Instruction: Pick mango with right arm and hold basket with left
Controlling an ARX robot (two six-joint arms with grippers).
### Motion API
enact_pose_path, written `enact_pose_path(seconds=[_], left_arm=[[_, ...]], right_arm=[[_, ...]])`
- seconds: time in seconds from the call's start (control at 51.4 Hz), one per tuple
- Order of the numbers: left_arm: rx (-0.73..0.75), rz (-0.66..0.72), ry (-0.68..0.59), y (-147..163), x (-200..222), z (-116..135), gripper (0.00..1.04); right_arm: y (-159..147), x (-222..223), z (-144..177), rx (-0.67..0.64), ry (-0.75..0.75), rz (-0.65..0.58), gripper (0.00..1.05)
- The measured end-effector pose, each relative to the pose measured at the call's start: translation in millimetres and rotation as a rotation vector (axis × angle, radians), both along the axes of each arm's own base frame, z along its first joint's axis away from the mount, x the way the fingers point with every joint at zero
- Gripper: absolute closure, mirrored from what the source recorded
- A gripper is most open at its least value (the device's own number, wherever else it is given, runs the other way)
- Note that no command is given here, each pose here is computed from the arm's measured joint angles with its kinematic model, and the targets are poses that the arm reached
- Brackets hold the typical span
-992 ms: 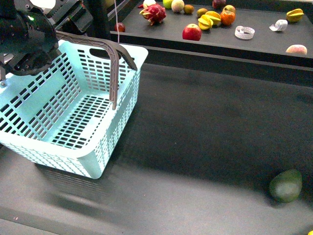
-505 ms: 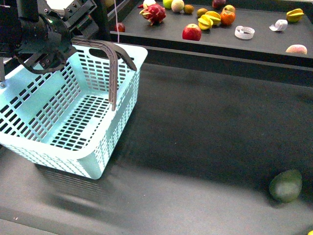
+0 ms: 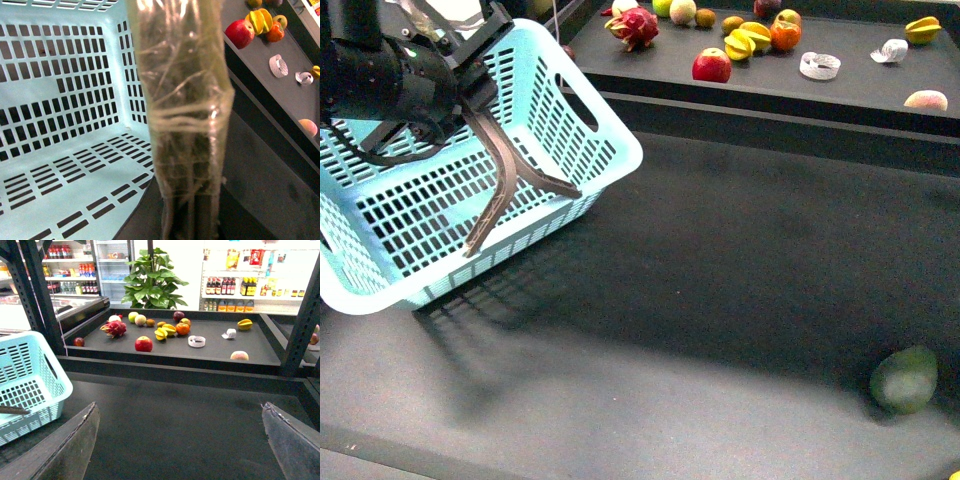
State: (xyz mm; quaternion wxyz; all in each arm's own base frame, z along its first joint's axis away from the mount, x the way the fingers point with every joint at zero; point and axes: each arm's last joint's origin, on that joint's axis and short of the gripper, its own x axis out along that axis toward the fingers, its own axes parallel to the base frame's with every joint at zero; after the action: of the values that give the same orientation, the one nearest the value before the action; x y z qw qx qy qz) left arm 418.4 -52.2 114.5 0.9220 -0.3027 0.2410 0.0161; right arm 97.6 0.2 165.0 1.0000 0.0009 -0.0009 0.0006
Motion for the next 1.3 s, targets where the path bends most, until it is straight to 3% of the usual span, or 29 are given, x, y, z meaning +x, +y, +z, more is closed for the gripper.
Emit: enact_pose_path(seconds=[0.292,0.583,0.68,0.778,0.894,1.225,1.303], left_arm=[[0.007,-0.155,-0.050,3,-40,25,0.95],[-0.002,-0.418,-0.220,-7,-65,66,0.95],[0.018,-0.473,-0.258,-8,-66,68,0.95],[0.074,-0.461,-0.264,-29,-102,70,0.95],[0.045,-0.600,-0.299,-54,-128,78,0.95],[0.077,-0.696,-0.307,-71,-131,67,0.95],[0.081,-0.667,-0.281,-66,-126,60,0.95]], right_arm=[[0,0,0,0.000,0.000,0.000,0.08],[0,0,0,0.000,0.000,0.000,0.08],[0,0,0,0.000,0.000,0.000,0.08],[0,0,0,0.000,0.000,0.000,0.08],[0,0,0,0.000,0.002,0.002,0.08],[0,0,0,0.000,0.000,0.000,0.08],[0,0,0,0.000,0.000,0.000,0.08]])
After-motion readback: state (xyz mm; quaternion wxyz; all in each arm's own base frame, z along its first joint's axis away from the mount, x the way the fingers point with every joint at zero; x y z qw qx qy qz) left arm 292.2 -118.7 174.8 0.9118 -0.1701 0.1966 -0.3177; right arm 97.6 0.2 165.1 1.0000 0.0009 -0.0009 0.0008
